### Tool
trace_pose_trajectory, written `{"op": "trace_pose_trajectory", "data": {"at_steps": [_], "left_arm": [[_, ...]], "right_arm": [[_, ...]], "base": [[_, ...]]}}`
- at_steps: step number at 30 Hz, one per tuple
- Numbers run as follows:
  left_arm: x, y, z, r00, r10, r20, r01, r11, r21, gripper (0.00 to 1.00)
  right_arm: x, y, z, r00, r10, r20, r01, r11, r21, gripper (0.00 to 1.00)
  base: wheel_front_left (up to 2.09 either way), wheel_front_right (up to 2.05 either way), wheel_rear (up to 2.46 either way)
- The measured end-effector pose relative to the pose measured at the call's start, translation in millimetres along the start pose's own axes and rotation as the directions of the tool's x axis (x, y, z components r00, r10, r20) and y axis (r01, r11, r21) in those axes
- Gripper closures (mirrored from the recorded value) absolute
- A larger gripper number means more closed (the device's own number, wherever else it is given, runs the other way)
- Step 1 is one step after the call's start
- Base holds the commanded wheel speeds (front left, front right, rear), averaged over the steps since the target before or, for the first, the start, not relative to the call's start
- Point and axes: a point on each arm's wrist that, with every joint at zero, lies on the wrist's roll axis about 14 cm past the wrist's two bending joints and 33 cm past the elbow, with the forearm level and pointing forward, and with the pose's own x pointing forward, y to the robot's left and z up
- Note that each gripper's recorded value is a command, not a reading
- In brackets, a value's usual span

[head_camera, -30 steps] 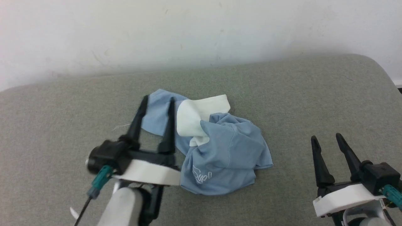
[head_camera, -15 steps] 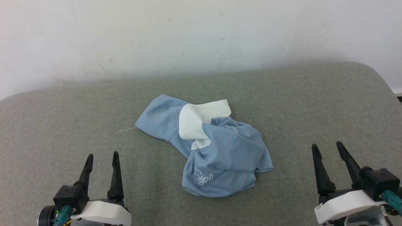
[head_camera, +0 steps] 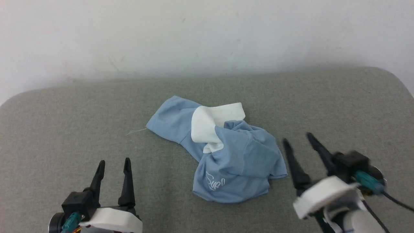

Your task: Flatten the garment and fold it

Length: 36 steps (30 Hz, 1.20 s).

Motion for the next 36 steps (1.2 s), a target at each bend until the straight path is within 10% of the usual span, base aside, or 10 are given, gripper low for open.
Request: {"op": "trace_pose_trajectory", "data": {"at_steps": [10, 17, 19, 21, 28, 32, 36], "left_arm": [[12.4, -7.8, -6.2, 1.000, -0.003, -0.009, 0.002, 0.999, -0.042, 0.00], [13.2, 2.8, -13.4, 0.999, 0.033, -0.030, -0.034, 0.998, -0.045, 0.00], [13.3, 3.4, -14.5, 0.999, 0.040, -0.033, -0.042, 0.998, -0.050, 0.00], [13.1, 4.4, -15.5, 0.998, 0.047, -0.035, -0.049, 0.997, -0.054, 0.00], [17.0, 5.0, -14.2, 0.998, 0.051, -0.028, -0.052, 0.997, -0.053, 0.00], [18.4, 0.2, -12.9, 0.999, 0.036, -0.023, -0.037, 0.998, -0.052, 0.00], [18.0, -4.7, -13.4, 0.999, 0.019, -0.025, -0.021, 0.999, -0.050, 0.00]], "right_arm": [[60.6, 88.1, -9.1, 0.891, 0.375, -0.256, -0.400, 0.915, -0.051, 0.00], [63.1, 101.7, -58.7, 0.738, 0.427, -0.523, -0.515, 0.857, -0.027, 0.00], [61.8, 97.4, -69.4, 0.706, 0.419, -0.571, -0.515, 0.857, -0.009, 0.82], [62.0, 95.1, -71.4, 0.699, 0.421, -0.578, -0.514, 0.858, 0.003, 1.00], [90.0, 53.3, 3.4, 0.892, 0.368, -0.262, -0.380, 0.925, 0.006, 1.00], [73.4, -20.7, 22.3, 0.980, 0.156, -0.121, -0.149, 0.987, 0.064, 1.00], [22.2, -82.2, -2.7, 0.989, -0.086, -0.122, 0.106, 0.979, 0.176, 1.00]], "base": [[0.00, 0.00, 0.00], [0.00, 0.00, 0.00], [0.00, 0.00, 0.00], [0.00, 0.00, 0.00], [0.00, 0.00, 0.00], [0.00, 0.00, 0.00], [0.00, 0.00, 0.00]]}}
